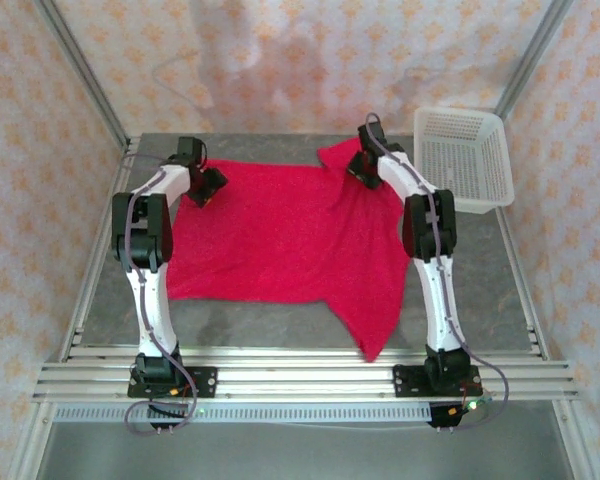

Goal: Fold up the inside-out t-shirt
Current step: Move the T-shirt to the center of the table, then fold the T-shirt at the center of the table.

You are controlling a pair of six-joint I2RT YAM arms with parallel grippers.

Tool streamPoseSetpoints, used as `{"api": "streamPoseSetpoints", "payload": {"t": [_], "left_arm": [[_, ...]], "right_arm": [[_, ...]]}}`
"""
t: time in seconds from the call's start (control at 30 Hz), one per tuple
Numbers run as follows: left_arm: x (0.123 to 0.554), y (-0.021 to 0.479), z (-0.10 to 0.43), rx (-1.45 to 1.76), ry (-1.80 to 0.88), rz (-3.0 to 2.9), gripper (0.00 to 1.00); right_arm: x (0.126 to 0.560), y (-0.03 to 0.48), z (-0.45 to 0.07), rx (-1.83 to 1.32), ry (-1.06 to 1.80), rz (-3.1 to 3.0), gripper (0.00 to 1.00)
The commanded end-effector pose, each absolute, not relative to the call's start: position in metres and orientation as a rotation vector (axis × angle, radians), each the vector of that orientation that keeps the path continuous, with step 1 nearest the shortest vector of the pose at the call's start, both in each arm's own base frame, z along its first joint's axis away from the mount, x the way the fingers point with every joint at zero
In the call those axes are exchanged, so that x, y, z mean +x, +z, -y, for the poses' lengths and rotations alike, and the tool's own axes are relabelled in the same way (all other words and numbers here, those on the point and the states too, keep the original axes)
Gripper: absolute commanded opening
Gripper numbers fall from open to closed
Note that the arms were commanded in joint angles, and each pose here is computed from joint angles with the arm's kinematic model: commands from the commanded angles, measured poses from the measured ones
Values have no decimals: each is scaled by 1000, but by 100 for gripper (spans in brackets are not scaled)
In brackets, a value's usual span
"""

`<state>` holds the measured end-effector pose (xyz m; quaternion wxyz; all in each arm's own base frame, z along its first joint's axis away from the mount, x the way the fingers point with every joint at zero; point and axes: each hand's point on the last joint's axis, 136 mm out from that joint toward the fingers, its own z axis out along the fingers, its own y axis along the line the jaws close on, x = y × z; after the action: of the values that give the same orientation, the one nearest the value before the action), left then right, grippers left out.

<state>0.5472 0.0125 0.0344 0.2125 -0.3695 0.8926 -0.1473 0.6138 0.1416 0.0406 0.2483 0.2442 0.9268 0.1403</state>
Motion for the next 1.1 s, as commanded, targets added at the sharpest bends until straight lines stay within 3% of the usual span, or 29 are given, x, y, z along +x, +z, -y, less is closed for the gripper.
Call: {"api": "streamPoseSetpoints", "payload": {"t": [0.0,0.2,0.43,0.53,0.8,0.93,1.07], "left_arm": [[540,-10,-31,-1130,-322,-2566,63],[561,26,-39,-1046,-309,-2511,63],[515,125,-34,-925,-249,-2384,63],[474,143,-14,-870,-264,-2390,63],[365,96,1,-943,-299,-2484,62],[344,72,2,-971,-319,-2523,63],[346,48,-16,-1059,-311,-2523,63]], "right_arm": [[614,-4,-135,699,334,-2643,52],[658,64,-135,651,563,-2435,52],[595,155,-142,487,515,-2476,56],[545,150,-151,431,455,-2550,54],[417,93,-163,393,441,-2700,42],[390,63,-151,429,402,-2744,35],[398,44,-126,462,243,-2756,34]]}}
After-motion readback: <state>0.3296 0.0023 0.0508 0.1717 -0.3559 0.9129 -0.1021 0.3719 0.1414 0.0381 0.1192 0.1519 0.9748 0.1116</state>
